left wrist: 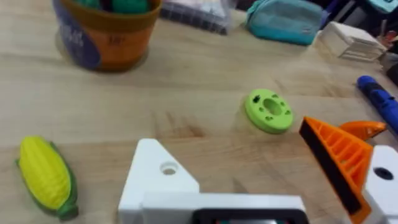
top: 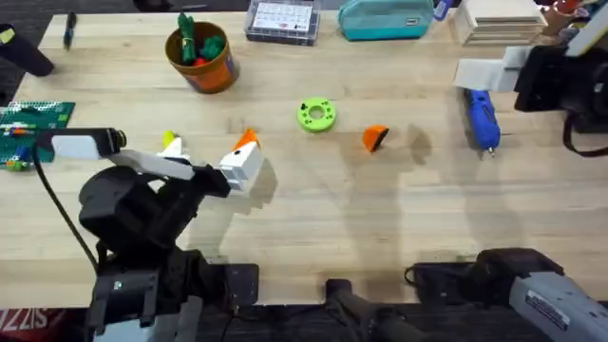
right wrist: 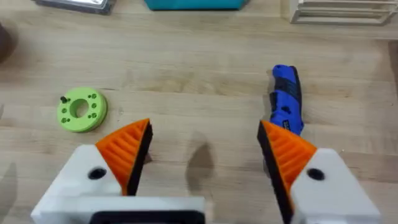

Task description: Pick up the gripper from the table and insert it into the empty holder that is missing its gripper. Then pick up a screw, insert it into the mounting hole, and use the screwdriver to tighten it. Finally, clean up the table by picking up the vegetable and placing it into the bucket.

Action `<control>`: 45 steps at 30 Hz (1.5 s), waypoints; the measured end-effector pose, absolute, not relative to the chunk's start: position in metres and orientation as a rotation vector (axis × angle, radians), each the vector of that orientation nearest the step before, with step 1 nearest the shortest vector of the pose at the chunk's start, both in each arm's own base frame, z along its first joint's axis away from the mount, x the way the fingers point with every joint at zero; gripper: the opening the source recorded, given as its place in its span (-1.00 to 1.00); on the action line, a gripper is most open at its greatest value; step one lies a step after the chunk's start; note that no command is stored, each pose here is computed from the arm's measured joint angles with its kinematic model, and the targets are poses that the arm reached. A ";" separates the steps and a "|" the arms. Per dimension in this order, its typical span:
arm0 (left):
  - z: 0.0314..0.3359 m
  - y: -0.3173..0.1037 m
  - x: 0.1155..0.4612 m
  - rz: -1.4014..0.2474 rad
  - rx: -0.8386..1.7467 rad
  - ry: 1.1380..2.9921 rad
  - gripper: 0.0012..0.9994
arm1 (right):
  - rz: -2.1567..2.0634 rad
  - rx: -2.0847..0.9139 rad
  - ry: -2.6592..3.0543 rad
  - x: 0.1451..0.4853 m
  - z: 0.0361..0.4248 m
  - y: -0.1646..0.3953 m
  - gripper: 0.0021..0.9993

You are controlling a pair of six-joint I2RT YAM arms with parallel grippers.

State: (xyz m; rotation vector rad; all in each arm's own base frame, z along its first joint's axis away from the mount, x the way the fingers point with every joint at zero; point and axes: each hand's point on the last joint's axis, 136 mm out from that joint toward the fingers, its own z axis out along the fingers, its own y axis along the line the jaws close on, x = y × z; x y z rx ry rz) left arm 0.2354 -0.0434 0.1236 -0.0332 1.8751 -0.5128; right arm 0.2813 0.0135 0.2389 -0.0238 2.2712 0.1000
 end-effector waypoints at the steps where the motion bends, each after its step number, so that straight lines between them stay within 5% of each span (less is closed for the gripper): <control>1: 0.127 -0.045 0.235 -0.515 -0.013 1.859 0.97 | 0.100 -0.024 2.271 0.281 0.239 0.014 0.99; 9: 0.161 -0.056 0.227 -0.503 0.116 1.704 0.97 | 0.100 -0.024 2.272 0.281 0.239 0.014 0.99; 27: 0.163 -0.143 0.172 -0.731 0.772 1.489 0.97 | 0.101 -0.024 2.272 0.281 0.239 0.014 0.99; 45: 0.163 -0.148 0.168 -0.728 0.824 1.457 0.97 | 0.101 -0.024 2.271 0.281 0.239 0.014 0.99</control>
